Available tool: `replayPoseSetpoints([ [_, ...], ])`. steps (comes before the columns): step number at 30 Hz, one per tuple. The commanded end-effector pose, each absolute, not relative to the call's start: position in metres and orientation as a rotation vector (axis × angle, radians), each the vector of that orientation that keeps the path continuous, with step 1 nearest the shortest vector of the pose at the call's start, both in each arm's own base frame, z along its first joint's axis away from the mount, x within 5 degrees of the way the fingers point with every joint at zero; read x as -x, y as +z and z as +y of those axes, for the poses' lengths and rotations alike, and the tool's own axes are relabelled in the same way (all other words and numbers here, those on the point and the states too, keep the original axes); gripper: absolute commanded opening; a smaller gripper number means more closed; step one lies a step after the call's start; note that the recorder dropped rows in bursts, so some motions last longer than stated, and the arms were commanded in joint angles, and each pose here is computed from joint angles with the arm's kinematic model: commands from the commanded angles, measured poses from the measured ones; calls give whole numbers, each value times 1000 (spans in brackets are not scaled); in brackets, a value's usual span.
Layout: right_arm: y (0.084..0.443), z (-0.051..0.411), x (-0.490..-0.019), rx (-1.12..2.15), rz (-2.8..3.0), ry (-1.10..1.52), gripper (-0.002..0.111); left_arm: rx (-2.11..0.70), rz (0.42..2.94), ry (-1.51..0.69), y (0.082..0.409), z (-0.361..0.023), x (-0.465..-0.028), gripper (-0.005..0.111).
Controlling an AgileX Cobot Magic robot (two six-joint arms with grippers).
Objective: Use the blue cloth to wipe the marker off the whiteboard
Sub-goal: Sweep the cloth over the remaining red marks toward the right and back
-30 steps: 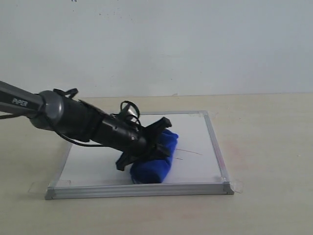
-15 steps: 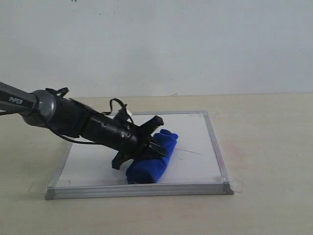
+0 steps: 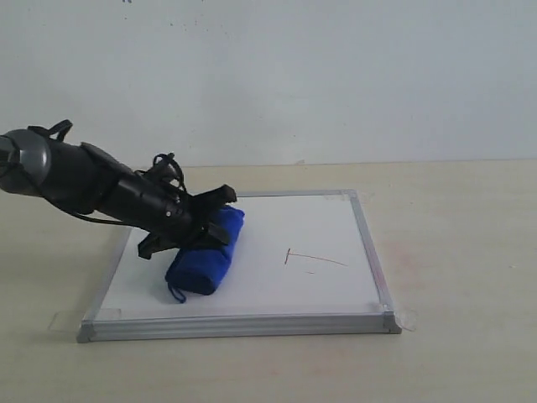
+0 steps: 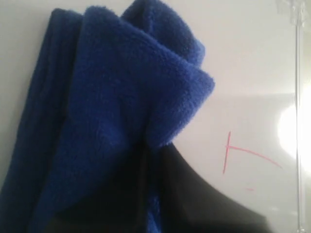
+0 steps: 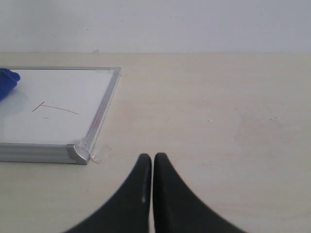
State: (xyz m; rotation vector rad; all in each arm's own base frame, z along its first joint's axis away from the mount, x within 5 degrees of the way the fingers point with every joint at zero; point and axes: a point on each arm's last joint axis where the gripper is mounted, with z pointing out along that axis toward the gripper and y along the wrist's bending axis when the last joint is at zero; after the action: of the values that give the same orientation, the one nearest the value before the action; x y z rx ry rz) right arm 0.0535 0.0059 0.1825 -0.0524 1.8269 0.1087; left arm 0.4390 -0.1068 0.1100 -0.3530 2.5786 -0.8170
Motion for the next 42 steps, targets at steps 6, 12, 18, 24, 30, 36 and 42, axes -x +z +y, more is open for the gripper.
replayPoseSetpoints([
  [6, 183, 6, -53, 59, 1817, 107, 1, 92, 2632, -832, 104, -191, -417, 4],
  [12, 183, 6, -53, 59, 1817, 107, 1, 96, 2643, -966, 97, -246, -415, 4],
  [18, 183, 6, -53, 59, 1817, 107, 1, -61, 2620, -915, 96, -271, -427, 4],
  [24, 183, 6, -53, 59, 1817, 107, 1, 77, 2830, -392, 107, -160, -471, 4],
  [30, 183, 6, -53, 59, 1817, 107, 1, 173, 2802, -450, 112, -158, -476, 4],
  [36, 183, 6, -53, 59, 1817, 107, 1, 102, 2739, -573, 107, -215, -463, 4],
  [42, 183, 6, -53, 59, 1817, 107, 1, 86, 2753, -694, 90, -266, -440, 4],
])
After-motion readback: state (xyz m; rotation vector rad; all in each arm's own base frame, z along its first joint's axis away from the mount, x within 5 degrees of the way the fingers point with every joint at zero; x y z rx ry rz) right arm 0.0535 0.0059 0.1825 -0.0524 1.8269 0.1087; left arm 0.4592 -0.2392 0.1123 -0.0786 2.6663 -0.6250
